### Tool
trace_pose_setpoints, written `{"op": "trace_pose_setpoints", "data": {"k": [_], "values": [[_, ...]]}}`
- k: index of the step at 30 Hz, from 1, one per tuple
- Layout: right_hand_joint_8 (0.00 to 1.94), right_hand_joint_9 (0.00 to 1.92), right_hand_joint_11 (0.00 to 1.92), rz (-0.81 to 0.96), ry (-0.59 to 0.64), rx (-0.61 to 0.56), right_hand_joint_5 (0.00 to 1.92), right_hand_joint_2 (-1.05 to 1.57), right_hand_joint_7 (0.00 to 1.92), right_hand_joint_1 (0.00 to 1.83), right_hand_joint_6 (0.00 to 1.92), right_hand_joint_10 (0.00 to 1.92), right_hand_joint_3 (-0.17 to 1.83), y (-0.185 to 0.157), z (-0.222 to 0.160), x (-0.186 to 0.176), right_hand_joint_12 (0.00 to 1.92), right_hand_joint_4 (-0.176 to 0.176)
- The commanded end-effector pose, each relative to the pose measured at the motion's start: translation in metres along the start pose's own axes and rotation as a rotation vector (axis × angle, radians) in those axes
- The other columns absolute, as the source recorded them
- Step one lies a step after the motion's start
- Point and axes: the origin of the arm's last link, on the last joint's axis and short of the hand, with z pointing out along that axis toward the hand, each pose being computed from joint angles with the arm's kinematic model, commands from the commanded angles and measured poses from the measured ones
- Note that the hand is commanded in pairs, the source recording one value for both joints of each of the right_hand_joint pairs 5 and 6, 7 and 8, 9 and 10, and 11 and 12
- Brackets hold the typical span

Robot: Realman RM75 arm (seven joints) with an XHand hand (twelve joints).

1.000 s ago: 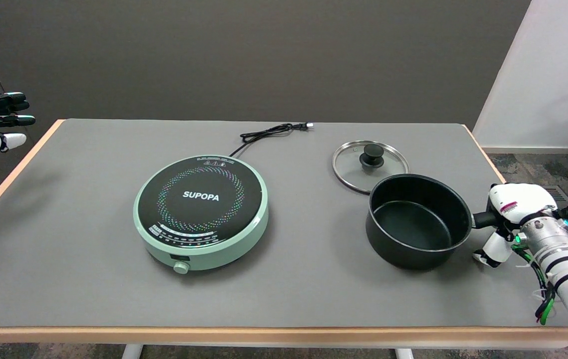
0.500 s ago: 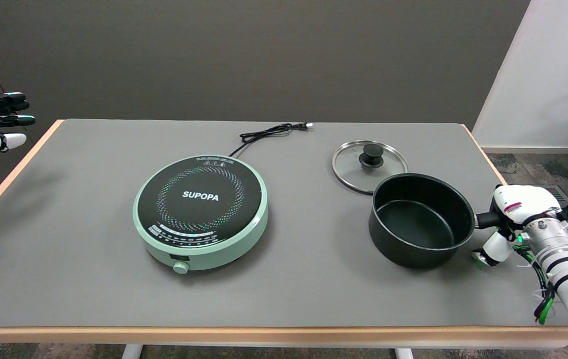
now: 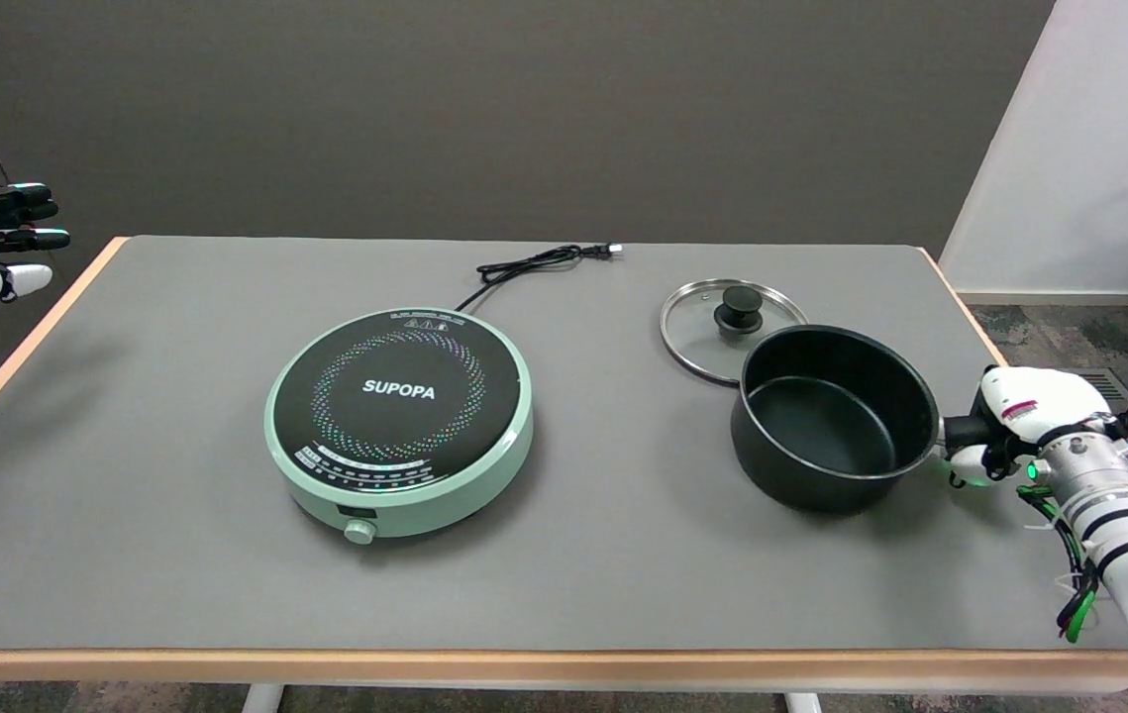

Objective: Pick up the soup pot.

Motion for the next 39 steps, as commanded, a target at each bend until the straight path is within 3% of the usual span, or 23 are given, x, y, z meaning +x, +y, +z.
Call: {"op": "trace_pose_setpoints", "data": {"k": [1,18,34,39], "values": [[1.92,1.92,1.92,0.033,0.044,0.022,1.92,1.36,1.92,0.95,1.92,1.92,0.73,-0.007,0.003,0.017,1.92,-0.040],[1.92,1.92,1.92,0.105,0.127,0.209,1.92,1.43,1.92,0.93,1.92,1.92,0.70,-0.053,0.008,0.051,1.92,-0.047],[1.92,1.92,1.92,0.200,0.303,0.497,1.92,1.41,1.92,0.95,1.92,1.92,0.68,-0.134,0.059,0.138,1.92,-0.040],[1.92,1.92,1.92,0.187,0.337,0.529,1.92,1.39,1.92,0.96,1.92,1.92,0.69,-0.158,0.068,0.157,1.92,-0.037]]}}
